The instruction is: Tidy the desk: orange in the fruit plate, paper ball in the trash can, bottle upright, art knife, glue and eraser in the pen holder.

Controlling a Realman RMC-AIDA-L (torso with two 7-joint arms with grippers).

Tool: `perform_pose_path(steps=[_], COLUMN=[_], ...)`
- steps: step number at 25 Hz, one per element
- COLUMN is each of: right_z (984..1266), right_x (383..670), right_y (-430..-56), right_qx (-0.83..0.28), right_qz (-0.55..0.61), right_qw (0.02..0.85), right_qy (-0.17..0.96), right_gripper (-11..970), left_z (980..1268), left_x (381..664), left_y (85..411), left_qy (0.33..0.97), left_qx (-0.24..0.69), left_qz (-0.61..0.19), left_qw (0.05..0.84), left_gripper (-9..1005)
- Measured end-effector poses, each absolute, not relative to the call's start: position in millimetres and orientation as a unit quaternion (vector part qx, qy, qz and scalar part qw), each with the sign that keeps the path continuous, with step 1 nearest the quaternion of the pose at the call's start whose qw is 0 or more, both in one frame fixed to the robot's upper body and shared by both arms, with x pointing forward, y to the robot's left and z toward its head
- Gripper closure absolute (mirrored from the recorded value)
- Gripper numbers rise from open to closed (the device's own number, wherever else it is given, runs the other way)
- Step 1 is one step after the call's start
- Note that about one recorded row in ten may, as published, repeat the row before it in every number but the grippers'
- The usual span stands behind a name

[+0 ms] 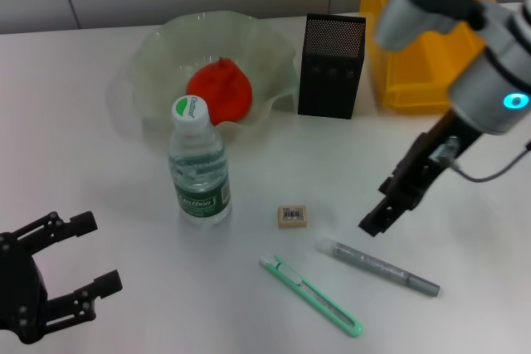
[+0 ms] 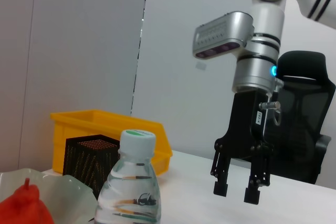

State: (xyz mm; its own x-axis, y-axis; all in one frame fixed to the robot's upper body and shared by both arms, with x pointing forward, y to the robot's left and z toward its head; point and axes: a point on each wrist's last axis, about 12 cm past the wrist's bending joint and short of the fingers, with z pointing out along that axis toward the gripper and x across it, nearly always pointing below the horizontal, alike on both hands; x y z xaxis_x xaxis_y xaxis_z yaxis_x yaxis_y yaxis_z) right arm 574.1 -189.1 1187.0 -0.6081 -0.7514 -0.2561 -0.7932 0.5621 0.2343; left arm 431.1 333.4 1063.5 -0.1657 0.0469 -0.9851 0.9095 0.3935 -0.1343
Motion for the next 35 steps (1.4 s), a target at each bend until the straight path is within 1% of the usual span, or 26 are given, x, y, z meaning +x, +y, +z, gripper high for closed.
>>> perform_pose_path(steps=[3,4,5,6,13,14,18,23,28,35], right_z=[1190,1190,1188,1188,1178,1178,1170,1166,1161,1156], right_x=[577,577,578,578,580,580,578,576,570,569], right_y=[-159,-159,-144,-144,-92,-92,-73,-61,-52,-50], right_qx=[-0.451,-0.451,-0.452,-0.452,-0.447,-0.447,-0.434,-0.418,-0.416,-0.417], right_qz=[0.143,0.143,0.142,0.142,0.128,0.128,0.105,0.112,0.137,0.127], right_qw=[0.045,0.045,0.035,0.035,0.007,0.007,0.013,0.004,-0.022,-0.040], right_qy=[0.880,0.880,0.880,0.880,0.885,0.885,0.895,0.902,0.899,0.899], right_gripper=[255,255,255,255,255,255,256,256,257,258], left_z=[1062,1062,1061,1061,1061,1061,1057,1056,1058,1057], left_x=[430,430,430,429,428,428,425,423,423,420], left_y=[333,333,333,333,336,336,339,341,347,347], left_qy=[0.648,0.648,0.648,0.649,0.652,0.652,0.655,0.656,0.656,0.655], left_qx=[0.369,0.369,0.369,0.369,0.372,0.372,0.399,0.407,0.405,0.401], left_qz=[-0.406,-0.406,-0.406,-0.406,-0.403,-0.403,-0.393,-0.384,-0.372,-0.375], left_qw=[0.529,0.529,0.528,0.528,0.523,0.523,0.508,0.507,0.516,0.520], left_gripper=[186,186,186,186,185,185,185,185,185,185])
